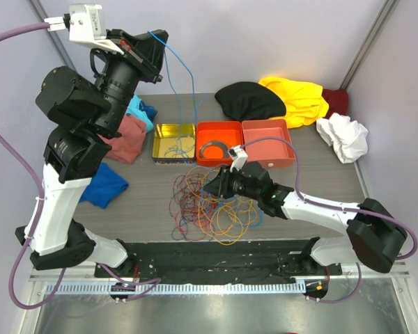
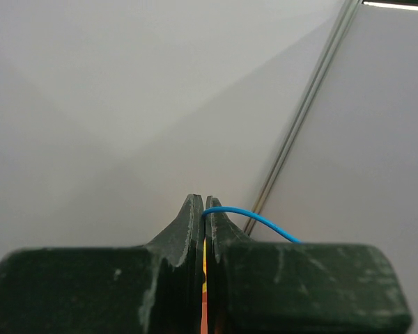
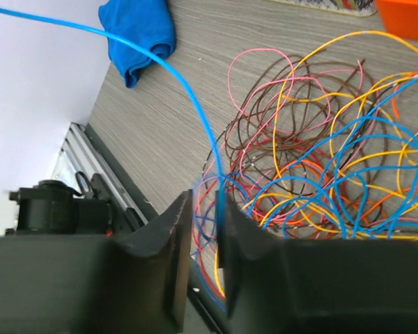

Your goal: Untangle the cables

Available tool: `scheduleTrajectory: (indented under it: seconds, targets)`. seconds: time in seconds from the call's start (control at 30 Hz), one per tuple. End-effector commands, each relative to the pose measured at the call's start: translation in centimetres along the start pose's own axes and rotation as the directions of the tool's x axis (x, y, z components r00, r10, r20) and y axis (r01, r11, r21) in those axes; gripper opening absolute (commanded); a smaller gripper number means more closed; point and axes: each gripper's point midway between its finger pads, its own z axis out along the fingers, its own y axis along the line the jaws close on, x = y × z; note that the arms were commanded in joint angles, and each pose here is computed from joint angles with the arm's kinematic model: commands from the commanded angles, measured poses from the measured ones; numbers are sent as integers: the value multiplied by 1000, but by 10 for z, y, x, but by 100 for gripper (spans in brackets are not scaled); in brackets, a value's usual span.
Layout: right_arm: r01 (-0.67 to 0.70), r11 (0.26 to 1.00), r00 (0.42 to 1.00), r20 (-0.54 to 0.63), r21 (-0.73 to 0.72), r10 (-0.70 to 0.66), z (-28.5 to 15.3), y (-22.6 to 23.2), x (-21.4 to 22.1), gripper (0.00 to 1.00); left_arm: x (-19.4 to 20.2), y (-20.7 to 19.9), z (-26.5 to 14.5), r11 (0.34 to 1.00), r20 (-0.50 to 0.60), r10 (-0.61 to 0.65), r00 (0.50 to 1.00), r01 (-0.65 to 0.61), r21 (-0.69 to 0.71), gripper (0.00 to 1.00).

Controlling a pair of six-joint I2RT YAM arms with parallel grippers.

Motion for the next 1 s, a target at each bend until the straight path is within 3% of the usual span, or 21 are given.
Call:
scheduleTrajectory:
  seconds: [0.0,0.1,0.3,0.33,0.57,0.77,0.97]
  targets:
    - [9,995,991,132,-102,4,-4,38,-43,12,-7,2,-9,1000,5,2,1000,-2,4,0]
    - [32,997,984,178,-68,-19,-21,42,-58,1,5,8,-12,1000,-21,20,1000,-20,-15,0]
    - [125,992,963,239,5,-122,-62,57,-93,1,83,26,-21,997,-174,43,984,-53,-57,0]
    - [141,989,949,281,37,-145,-70,60,-109,1,112,31,-23,996,-233,53,971,-70,-63,0]
    - [184,979,932,300,91,-203,-100,74,-134,1,193,25,-48,1000,-375,-6,927,13,15,0]
    - [179,982,922,337,66,-191,-112,91,-151,1,225,7,-72,982,-409,-73,909,136,128,1]
    - [172,984,923,342,39,-175,-117,102,-157,1,241,-6,-96,941,-361,-133,923,233,247,15]
